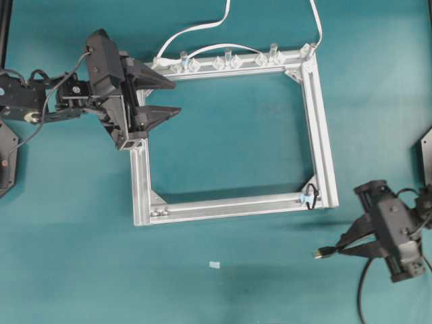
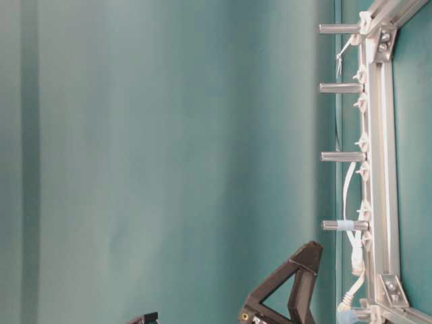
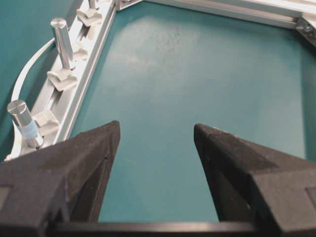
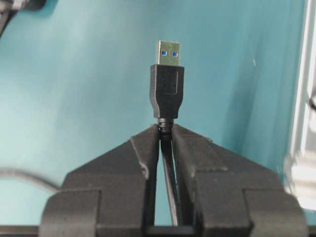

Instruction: Insert the wire through the string loop located on the right side.

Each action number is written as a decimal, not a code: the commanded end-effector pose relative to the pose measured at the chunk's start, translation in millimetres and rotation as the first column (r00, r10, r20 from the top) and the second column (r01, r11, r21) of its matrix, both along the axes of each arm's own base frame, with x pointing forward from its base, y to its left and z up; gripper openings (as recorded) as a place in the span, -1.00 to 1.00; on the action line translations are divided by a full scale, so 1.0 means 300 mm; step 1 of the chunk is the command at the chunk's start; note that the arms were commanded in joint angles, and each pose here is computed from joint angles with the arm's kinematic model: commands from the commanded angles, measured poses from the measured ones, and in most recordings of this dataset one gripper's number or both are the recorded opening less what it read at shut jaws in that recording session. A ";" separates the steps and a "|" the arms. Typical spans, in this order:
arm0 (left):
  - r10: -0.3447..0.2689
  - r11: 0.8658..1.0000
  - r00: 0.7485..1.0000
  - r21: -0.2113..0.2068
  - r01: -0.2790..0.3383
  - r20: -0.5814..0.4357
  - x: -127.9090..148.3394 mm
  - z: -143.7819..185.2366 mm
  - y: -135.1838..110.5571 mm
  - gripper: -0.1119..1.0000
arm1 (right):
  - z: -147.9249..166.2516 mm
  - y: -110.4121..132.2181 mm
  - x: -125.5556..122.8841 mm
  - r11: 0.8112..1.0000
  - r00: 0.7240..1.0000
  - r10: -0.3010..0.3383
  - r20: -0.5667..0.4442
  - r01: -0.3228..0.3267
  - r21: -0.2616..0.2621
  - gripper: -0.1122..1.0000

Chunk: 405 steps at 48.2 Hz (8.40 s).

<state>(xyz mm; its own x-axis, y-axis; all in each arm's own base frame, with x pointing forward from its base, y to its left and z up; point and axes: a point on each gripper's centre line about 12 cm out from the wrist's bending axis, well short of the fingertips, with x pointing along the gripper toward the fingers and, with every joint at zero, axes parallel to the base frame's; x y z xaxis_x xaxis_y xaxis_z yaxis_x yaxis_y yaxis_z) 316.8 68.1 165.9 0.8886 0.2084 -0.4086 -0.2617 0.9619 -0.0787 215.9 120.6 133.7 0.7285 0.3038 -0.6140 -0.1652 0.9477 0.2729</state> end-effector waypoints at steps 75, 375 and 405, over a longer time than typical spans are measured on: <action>0.009 0.999 0.999 -0.035 -0.008 0.041 0.017 0.032 -0.007 0.43 | 0.064 -0.310 -0.098 0.986 0.991 -0.134 -0.022 0.131 -0.098 -0.61; -0.326 0.944 0.944 -0.057 0.324 -0.039 0.701 -0.091 -0.457 -0.41 | 0.003 -0.229 0.157 0.980 0.994 -0.112 0.005 0.111 -0.166 -0.61; -0.329 0.944 0.943 -0.054 0.326 -0.050 0.688 -0.081 -0.456 -0.41 | -0.034 -0.252 0.115 0.967 0.968 -0.249 -0.019 0.248 -0.052 -0.61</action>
<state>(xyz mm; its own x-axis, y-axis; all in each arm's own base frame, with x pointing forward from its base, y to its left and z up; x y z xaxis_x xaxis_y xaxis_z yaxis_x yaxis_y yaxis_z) 522.1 -61.9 114.5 0.8555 -0.0953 -0.5090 0.0387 0.9919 -0.1207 254.2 47.4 125.9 0.7658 0.0902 -0.6367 0.0628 0.9749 0.2137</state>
